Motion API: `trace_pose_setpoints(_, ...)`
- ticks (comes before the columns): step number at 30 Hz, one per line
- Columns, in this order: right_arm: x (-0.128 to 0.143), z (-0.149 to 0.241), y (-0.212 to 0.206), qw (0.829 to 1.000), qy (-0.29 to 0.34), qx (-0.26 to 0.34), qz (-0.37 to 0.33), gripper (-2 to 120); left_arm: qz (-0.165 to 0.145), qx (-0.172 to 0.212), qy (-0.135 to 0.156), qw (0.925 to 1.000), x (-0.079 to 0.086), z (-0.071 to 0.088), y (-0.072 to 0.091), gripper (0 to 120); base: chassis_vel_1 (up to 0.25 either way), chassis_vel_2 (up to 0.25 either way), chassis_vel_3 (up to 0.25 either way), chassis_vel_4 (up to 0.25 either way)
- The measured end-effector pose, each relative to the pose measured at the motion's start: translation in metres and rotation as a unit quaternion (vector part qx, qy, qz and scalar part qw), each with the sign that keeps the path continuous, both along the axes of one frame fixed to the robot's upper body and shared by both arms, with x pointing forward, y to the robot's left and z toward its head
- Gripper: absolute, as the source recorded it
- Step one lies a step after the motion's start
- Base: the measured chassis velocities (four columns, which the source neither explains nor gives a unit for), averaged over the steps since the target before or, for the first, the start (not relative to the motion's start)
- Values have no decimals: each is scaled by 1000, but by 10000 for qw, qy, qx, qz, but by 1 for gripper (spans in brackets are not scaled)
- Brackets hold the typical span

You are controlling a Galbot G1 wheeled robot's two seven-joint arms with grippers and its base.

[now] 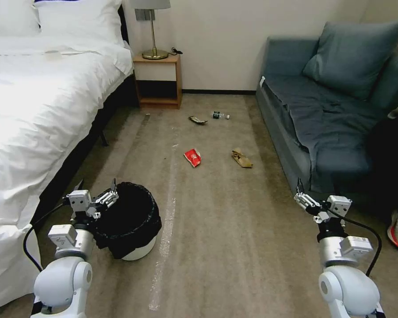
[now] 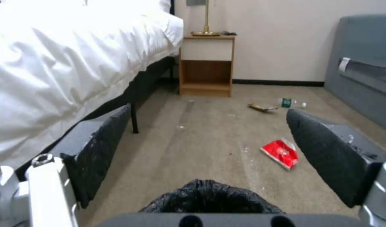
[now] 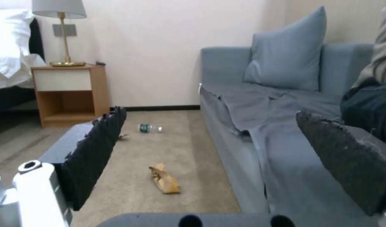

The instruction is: Pick up the trash bin, then pick up the garbage on the floor and place it into the trash bin.

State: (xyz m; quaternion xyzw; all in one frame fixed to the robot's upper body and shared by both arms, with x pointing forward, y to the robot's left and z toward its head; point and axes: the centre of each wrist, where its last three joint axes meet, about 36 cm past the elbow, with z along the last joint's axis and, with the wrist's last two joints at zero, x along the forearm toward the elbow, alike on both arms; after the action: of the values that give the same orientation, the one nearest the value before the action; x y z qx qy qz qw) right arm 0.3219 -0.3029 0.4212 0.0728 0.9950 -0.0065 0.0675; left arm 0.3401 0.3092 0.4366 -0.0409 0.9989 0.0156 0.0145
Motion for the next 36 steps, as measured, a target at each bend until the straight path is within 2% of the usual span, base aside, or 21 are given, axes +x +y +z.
trace_pose_setpoints(14, 0, 0, 1, 10000, 28, 19, 18, 100, -34, 38, -29, 10000, 1, 2, 1, 99, 0, 0, 0, 0)
trace_pose_setpoints(24, 1, -3, -1, 10000, 69, 28, -6, 100, 10, 26, 14, 10000, 3, -2, 1, 99, 0, 0, 0, 0)
trace_pose_setpoints(26, 2, -4, -1, 10000, 70, 31, -10, 100, 123, 21, 60, 9999, 2, -3, 1, 98, 0, 0, 0, 0)
trace_pose_setpoints(28, 2, -5, -1, 10000, 80, 36, -17, 100, 459, -73, 268, 9986, 0, -8, -1, 97, 0, 0, 0, 0)
trace_pose_setpoints(29, 2, -5, -1, 10000, 80, 36, -17, 100, 459, -73, 268, 9986, 0, -8, -1, 97, 0, 0, 0, 0)
trace_pose_setpoints(30, 2, -6, -1, 10000, 84, 36, -20, 100, 744, -182, 402, 9963, 0, -10, -2, 97, 0, 0, 0, 0)
trace_pose_setpoints(31, 2, -6, -1, 10000, 84, 36, -20, 100, 744, -182, 402, 9963, 0, -10, -2, 97, 0, 0, 0, 0)
trace_pose_setpoints(32, 2, -6, -1, 10000, 89, 39, -23, 100, 1014, -296, 532, 9930, 1, -12, -3, 97, 0, 0, 0, 0)
trace_pose_setpoints(33, 2, -8, -1, 9999, 94, 46, -24, 100, 1403, -497, 732, 9861, 3, -13, -3, 98, 0, 0, 0, 0)
trace_pose_setpoints(34, 2, -8, -1, 9999, 94, 46, -24, 100, 1403, -497, 732, 9861, 3, -13, -3, 98, 0, 0, 0, 0)
trace_pose_setpoints(36, 2, -9, 0, 9999, 101, 49, -13, 100, 1741, -752, 966, 9771, 8, -15, -2, 98, 0, 0, 0, 0)
